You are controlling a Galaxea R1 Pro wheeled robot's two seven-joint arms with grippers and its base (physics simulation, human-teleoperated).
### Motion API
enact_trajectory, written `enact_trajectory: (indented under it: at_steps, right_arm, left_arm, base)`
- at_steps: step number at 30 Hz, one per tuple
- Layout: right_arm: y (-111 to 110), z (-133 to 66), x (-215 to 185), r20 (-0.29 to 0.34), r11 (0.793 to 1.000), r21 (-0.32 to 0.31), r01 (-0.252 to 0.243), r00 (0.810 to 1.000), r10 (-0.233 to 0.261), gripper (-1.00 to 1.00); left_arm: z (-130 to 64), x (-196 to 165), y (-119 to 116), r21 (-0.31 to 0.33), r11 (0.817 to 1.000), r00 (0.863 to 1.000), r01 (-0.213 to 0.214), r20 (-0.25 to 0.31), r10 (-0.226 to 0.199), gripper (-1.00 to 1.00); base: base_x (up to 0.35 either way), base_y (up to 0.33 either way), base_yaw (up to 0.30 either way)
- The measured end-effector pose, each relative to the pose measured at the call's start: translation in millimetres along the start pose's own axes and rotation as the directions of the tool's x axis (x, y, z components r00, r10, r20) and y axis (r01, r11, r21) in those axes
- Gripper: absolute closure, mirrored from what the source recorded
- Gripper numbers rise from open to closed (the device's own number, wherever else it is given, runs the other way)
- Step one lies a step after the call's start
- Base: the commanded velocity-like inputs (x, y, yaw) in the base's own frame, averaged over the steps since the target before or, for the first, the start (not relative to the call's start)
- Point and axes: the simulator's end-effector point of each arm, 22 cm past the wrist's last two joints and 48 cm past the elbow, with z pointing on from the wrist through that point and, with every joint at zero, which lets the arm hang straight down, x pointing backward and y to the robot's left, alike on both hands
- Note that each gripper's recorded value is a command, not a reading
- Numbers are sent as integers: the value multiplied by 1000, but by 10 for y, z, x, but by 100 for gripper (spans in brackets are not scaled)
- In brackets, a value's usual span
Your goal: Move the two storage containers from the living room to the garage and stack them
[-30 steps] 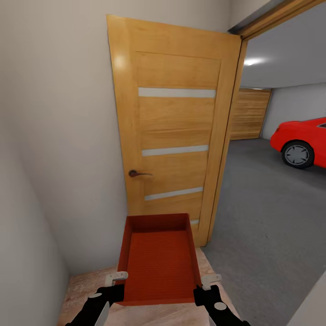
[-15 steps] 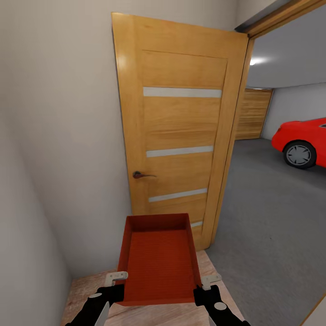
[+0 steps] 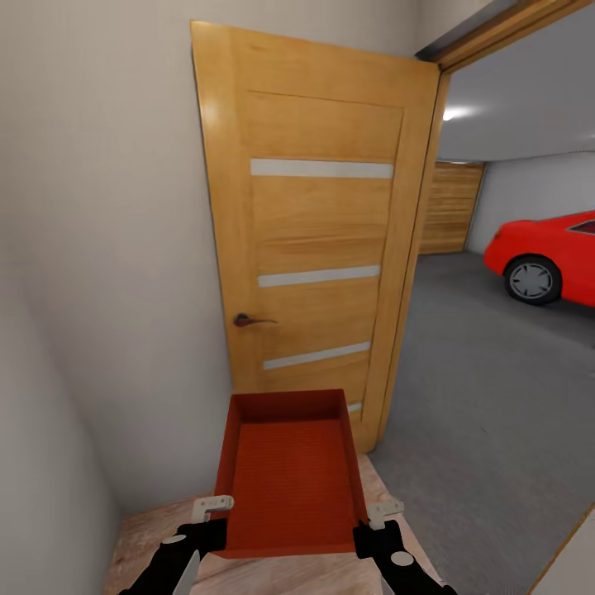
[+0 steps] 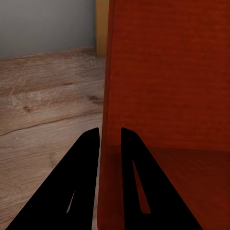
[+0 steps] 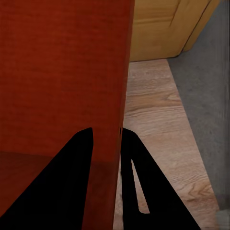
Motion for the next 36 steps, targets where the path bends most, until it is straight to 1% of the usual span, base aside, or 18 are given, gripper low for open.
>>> enact_trajectory:
  at_steps: [36]
  right_arm:
    - [-8, 0, 3, 0, 1000, -1, 0, 1000, 0, 100]
  left_arm:
    - [-1, 2, -8, -1, 1000, 1000, 0, -1, 0, 100]
  base:
    - [0, 0, -276]
